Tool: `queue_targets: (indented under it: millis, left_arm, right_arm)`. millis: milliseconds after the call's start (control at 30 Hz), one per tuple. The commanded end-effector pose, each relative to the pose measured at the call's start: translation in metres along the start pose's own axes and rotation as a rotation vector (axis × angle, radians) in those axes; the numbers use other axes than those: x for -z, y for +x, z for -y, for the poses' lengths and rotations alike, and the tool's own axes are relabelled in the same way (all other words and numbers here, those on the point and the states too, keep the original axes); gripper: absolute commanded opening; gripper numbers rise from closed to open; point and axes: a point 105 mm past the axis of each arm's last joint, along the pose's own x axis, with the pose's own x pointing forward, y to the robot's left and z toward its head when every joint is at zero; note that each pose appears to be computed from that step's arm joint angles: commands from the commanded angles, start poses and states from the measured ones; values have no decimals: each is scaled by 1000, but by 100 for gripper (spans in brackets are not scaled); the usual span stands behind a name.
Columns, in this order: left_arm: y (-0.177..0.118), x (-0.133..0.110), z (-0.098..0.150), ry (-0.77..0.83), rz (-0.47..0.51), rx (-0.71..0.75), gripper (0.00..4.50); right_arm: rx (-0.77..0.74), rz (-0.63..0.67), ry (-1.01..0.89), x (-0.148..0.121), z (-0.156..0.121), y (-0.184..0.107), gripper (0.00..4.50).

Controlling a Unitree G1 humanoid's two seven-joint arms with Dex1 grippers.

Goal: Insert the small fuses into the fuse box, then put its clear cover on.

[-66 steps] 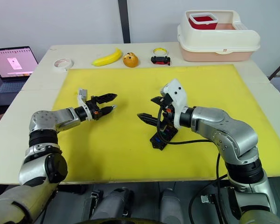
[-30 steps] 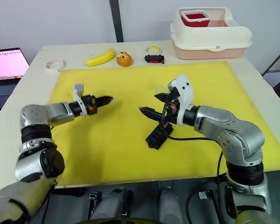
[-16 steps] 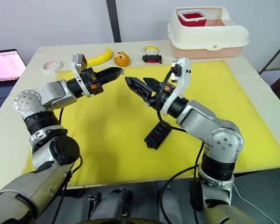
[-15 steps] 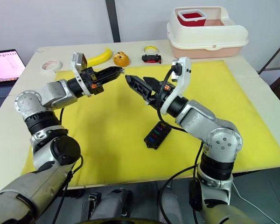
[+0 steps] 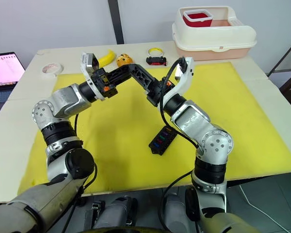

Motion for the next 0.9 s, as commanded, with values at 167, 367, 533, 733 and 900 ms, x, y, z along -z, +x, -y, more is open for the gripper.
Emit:
queue_targets:
  millis: [167, 367, 533, 733, 900]
  left_arm:
    - [2, 0, 13, 16, 2, 37, 0]
    - [3, 1, 14, 5, 0, 33, 0]
    - [2, 2, 15, -2, 0, 29, 0]
    - [2, 4, 16, -10, -1, 28, 0]
    - [3, 5, 16, -15, -2, 29, 0]
  right_arm:
    - [-51, 21, -10, -7, -13, 4, 279]
    - [-53, 29, -9, -9, -13, 4, 279]
    - [-51, 32, -8, -10, -12, 2, 279]
    - [-47, 23, -7, -8, -11, 2, 279]
    - [-48, 20, -7, -7, -12, 2, 279]
